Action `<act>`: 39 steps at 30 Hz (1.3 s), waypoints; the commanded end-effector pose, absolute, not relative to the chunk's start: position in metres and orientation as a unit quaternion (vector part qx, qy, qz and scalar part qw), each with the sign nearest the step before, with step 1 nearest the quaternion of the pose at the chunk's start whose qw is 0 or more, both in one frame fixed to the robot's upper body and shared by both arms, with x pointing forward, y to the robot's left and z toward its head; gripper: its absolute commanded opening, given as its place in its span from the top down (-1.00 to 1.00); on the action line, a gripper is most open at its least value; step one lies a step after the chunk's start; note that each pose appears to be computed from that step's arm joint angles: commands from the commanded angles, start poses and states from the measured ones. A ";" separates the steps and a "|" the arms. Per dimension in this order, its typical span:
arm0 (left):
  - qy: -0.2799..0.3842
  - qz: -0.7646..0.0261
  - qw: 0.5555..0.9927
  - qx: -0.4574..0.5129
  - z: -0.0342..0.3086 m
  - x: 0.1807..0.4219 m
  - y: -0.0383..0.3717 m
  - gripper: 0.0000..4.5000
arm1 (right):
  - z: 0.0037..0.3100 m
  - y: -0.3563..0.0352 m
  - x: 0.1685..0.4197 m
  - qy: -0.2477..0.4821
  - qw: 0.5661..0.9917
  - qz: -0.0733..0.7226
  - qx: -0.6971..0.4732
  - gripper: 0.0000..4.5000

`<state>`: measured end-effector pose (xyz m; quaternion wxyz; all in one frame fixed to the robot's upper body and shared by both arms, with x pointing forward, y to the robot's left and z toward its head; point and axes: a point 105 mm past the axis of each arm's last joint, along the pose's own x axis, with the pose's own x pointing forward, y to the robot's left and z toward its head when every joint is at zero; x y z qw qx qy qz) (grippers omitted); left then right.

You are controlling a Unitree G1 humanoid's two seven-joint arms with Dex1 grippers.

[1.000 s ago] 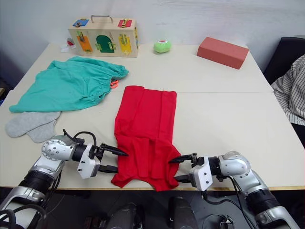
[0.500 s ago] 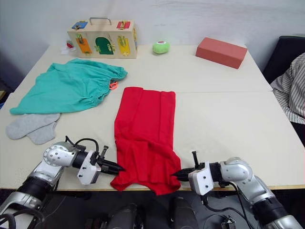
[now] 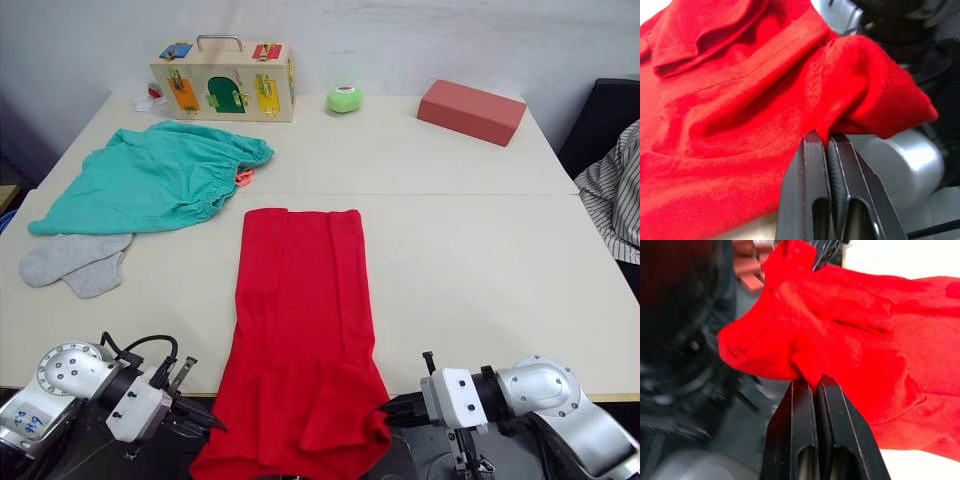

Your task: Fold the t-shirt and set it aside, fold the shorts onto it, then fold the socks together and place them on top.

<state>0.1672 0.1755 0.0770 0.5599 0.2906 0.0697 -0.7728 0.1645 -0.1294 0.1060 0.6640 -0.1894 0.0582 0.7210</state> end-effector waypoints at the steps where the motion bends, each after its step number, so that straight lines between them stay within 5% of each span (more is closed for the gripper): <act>1: 0.054 -0.740 0.618 0.259 0.097 0.182 0.167 0.99 | 0.132 -0.123 0.183 0.030 0.694 0.700 -0.166 1.00; 6: 0.089 -0.688 0.695 0.190 0.114 0.211 0.176 0.99 | 0.166 -0.122 0.226 0.038 0.753 0.653 -0.069 1.00; 9: 0.071 -0.623 0.773 0.097 0.138 0.244 0.181 0.99 | 0.186 -0.121 0.255 0.017 0.778 0.627 -0.032 1.00; 14: 0.047 -0.544 0.837 0.009 0.161 0.291 0.192 0.99 | 0.202 -0.114 0.308 0.009 0.810 0.586 0.014 1.00; 23: 0.011 -0.467 0.879 -0.094 0.186 0.350 0.188 0.99 | 0.192 -0.102 0.377 0.006 0.853 0.522 0.011 1.00; 39: -0.004 -0.368 0.913 -0.175 0.170 0.367 0.219 0.99 | 0.205 -0.066 0.409 -0.041 0.843 0.536 0.006 1.00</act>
